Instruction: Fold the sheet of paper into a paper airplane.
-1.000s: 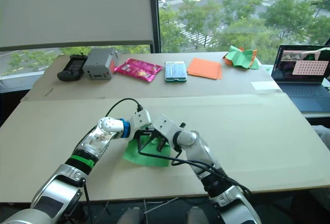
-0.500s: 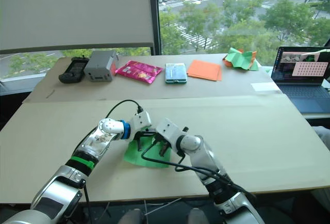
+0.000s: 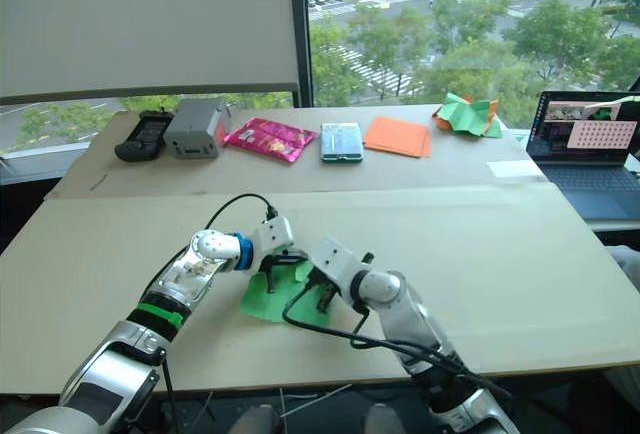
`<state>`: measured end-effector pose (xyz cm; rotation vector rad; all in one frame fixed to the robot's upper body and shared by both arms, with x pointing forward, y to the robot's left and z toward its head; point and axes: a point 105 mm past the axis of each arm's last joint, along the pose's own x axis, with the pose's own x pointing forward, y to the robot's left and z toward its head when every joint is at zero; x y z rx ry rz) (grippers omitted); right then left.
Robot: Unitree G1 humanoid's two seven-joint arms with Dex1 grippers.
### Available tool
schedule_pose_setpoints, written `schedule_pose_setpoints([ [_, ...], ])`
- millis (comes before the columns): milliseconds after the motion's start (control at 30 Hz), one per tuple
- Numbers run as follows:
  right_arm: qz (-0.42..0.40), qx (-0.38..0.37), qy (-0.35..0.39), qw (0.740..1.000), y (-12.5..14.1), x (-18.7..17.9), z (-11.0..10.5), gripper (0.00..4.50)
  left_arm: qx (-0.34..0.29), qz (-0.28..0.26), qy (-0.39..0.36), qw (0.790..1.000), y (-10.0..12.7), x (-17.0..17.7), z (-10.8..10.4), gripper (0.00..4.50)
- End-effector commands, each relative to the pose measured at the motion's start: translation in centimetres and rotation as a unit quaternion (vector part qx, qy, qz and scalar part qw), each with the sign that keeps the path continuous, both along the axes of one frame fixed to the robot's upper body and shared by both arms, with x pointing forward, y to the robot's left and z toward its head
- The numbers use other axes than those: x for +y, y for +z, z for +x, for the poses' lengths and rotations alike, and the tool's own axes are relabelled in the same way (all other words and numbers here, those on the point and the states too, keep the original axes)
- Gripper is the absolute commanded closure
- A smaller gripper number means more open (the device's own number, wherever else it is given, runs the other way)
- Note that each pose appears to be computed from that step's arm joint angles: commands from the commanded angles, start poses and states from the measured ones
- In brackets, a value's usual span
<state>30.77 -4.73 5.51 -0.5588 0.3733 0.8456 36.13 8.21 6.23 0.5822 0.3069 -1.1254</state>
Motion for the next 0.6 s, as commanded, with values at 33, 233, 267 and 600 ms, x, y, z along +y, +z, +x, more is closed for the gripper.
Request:
schedule_pose_setpoints([
  [33,-0.051,0.115,-0.022,0.992,-5.4,-2.2,-2.7,4.46,0.018,0.023,0.005,1.000,-1.4,0.8,-0.4,4.50],
  [233,-0.055,0.132,-0.030,0.989,-5.8,-3.1,-3.7,4.46,0.019,0.024,0.004,1.000,-1.5,0.9,-0.4,4.50],
  [267,-0.054,0.134,-0.033,0.989,-5.8,-3.3,-3.8,4.46,0.019,0.025,0.003,1.000,-1.5,0.9,-0.4,4.50],
  [600,-0.018,0.109,-0.030,0.993,-3.2,-2.7,-3.8,4.46,0.020,0.027,0.002,0.999,-1.6,0.9,-0.4,4.50],
])
